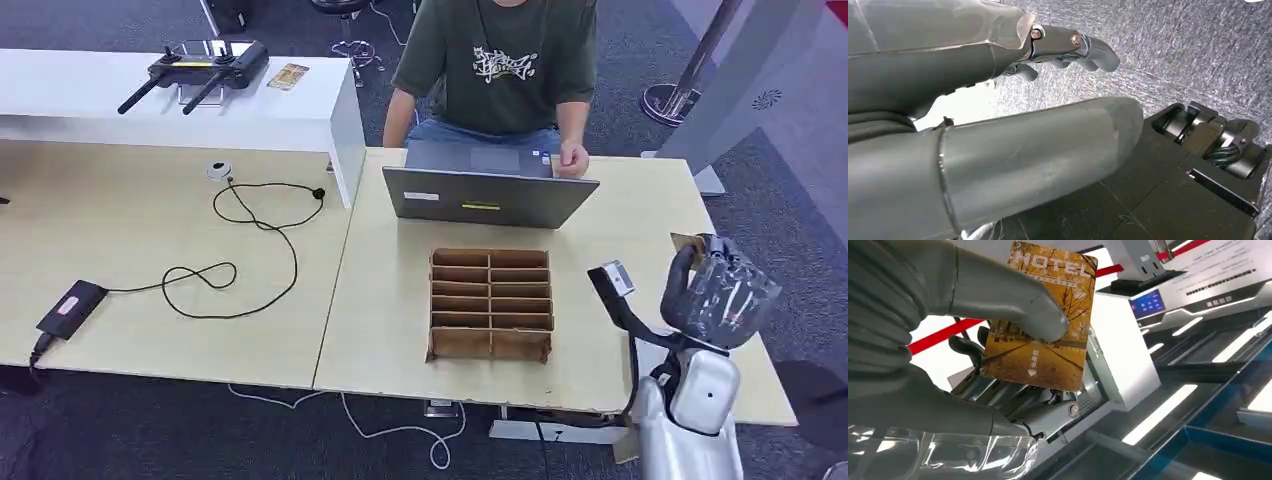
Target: Pass the card to the sensor for recognition and then transmit it.
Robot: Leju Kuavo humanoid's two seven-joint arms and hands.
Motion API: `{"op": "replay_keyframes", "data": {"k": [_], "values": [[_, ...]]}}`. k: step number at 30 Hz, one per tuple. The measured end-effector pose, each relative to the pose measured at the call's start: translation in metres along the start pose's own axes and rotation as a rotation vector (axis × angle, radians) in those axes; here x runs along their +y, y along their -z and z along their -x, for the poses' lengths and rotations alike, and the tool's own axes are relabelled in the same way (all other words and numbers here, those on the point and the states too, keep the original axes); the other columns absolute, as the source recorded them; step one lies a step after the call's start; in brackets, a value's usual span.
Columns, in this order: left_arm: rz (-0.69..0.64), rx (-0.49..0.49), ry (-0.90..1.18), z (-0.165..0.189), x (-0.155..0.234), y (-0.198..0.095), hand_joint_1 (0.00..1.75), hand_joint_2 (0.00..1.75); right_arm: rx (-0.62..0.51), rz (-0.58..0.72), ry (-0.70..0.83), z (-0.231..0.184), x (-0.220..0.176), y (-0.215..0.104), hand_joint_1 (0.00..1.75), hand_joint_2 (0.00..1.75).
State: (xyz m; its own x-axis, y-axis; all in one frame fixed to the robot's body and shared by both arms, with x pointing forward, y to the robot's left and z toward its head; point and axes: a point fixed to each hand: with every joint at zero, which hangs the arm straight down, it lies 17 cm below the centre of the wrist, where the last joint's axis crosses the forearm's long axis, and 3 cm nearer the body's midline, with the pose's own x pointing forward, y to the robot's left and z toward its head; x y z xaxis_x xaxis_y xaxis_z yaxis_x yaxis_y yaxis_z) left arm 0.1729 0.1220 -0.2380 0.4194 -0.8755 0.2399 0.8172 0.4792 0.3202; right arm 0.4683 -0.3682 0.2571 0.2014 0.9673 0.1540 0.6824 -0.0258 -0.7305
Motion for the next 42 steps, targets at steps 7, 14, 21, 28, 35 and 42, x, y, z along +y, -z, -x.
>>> {"op": "replay_keyframes", "data": {"k": [7, 14, 21, 28, 35, 42], "values": [[0.001, 0.001, -0.008, 0.0, 0.0, 0.0, 0.0, 0.0, -0.025, 0.021, 0.021, -0.016, -0.005, 0.011, 1.75, 1.75], [0.002, 0.001, -0.016, 0.0, 0.0, 0.0, 0.0, 0.0, -0.049, 0.035, 0.04, -0.031, -0.008, 0.02, 1.75, 1.75], [0.0, 0.001, -0.018, 0.0, 0.0, 0.0, 0.0, 0.0, -0.072, 0.053, 0.055, -0.044, -0.012, 0.032, 1.75, 1.75], [0.002, -0.002, -0.006, -0.001, 0.0, 0.0, 0.0, 0.0, -0.082, 0.072, 0.066, -0.053, -0.017, 0.043, 1.75, 1.75], [0.005, -0.011, 0.024, -0.005, 0.001, 0.0, 0.0, 0.0, -0.079, 0.083, 0.076, -0.057, -0.019, 0.053, 1.75, 1.75], [0.003, -0.016, 0.041, -0.007, 0.003, 0.0, 0.0, 0.0, -0.098, 0.085, 0.088, -0.068, -0.017, 0.069, 1.75, 1.75]]}}
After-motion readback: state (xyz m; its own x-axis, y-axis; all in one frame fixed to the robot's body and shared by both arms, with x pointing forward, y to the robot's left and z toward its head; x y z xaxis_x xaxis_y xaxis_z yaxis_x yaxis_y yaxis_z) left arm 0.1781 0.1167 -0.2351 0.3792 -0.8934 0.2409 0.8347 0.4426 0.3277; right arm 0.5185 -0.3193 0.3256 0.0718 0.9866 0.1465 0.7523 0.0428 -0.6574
